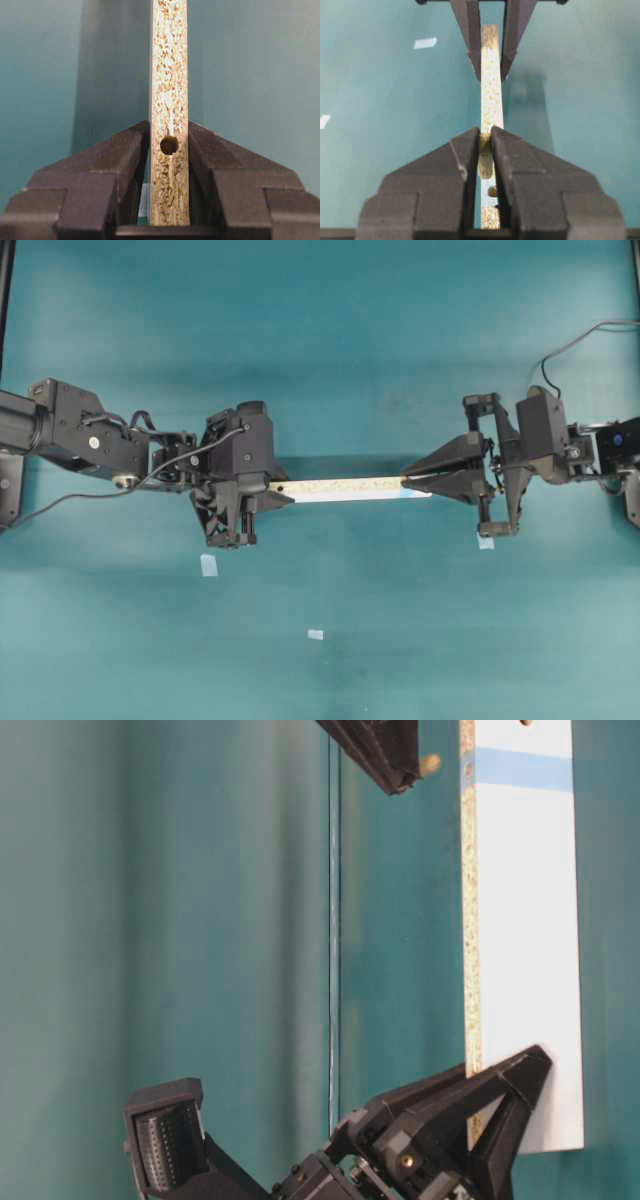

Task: Insert the rod into the hole on the wooden board.
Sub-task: 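Lower the peg into the hole with the right gripper, pressing down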

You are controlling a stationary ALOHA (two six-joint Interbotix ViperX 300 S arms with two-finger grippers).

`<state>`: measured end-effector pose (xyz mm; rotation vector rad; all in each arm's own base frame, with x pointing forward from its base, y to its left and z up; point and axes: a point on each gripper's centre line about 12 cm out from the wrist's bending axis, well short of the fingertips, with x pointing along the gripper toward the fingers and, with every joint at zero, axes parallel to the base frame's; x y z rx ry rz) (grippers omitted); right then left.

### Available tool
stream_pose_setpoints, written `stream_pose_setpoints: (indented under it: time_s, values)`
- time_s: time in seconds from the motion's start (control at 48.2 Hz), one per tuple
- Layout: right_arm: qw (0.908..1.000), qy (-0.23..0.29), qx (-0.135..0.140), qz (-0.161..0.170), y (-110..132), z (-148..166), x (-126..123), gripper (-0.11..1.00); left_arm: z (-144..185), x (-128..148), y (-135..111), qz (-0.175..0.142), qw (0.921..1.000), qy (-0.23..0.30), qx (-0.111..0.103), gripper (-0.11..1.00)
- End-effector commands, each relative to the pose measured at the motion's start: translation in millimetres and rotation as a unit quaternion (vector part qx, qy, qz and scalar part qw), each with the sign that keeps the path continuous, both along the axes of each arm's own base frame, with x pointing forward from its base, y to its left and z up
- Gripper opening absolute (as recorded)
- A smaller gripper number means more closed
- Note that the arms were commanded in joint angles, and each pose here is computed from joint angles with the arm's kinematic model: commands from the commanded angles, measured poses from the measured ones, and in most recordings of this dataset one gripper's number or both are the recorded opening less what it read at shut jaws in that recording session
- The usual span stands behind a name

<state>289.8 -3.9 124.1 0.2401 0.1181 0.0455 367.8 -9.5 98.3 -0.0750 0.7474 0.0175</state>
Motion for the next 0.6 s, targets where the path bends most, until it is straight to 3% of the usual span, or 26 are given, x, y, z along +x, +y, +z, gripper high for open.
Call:
stream_pose_setpoints:
  time_s: [0.0, 0.581]
  values:
    - [0.9999, -0.014, -0.002, -0.003, -2, 4, 5, 0.1, 8, 4, -4, -0.002, 0.9999, -0.013, -0.004, 0.33]
    - [0.9999, 0.009, -0.007, -0.006, -3, -9, 6, 0.1, 8, 4, -5, -0.001, 0.9999, -0.013, -0.006, 0.33]
